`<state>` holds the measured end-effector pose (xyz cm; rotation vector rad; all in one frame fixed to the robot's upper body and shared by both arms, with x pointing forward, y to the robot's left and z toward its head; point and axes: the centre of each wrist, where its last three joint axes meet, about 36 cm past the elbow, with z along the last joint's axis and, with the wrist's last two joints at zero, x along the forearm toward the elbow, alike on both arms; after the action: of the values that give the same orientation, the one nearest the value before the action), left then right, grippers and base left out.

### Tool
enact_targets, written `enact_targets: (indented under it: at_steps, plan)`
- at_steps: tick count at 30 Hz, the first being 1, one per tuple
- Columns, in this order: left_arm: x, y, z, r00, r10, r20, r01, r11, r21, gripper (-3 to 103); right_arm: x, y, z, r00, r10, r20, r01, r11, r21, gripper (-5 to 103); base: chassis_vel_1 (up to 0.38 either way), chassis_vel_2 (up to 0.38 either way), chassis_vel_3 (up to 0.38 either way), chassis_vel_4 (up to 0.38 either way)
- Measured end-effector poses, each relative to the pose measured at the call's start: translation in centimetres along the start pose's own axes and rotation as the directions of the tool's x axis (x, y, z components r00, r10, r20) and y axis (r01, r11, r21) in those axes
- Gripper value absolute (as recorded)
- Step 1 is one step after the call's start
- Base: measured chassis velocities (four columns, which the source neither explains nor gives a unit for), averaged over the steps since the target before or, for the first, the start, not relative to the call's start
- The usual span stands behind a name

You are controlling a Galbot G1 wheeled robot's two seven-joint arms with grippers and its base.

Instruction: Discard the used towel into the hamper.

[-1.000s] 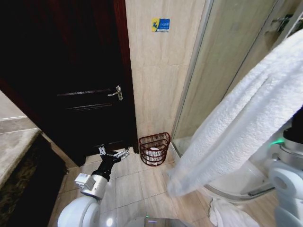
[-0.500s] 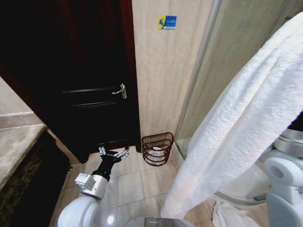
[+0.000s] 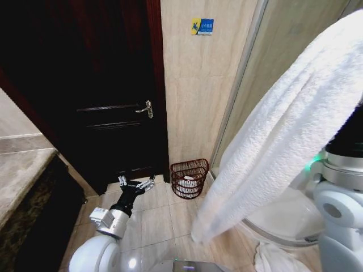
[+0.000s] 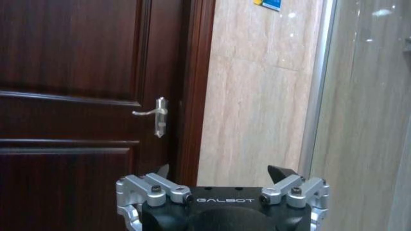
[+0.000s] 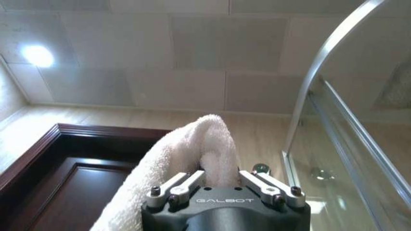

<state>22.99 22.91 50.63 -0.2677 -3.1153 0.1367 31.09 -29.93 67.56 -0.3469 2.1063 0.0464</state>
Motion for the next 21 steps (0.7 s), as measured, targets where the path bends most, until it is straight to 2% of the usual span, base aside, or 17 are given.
enact_targets:
  at_steps: [21]
  plan:
    - [0.0, 0.0, 0.0, 1.0, 0.0, 0.0, 0.0, 1.0, 0.0, 100, 0.58, -0.07, 0.08, 1.0, 0.009, -0.015, -0.009, 1.0, 0.012, 9, 0.0, 0.0, 0.0, 0.0]
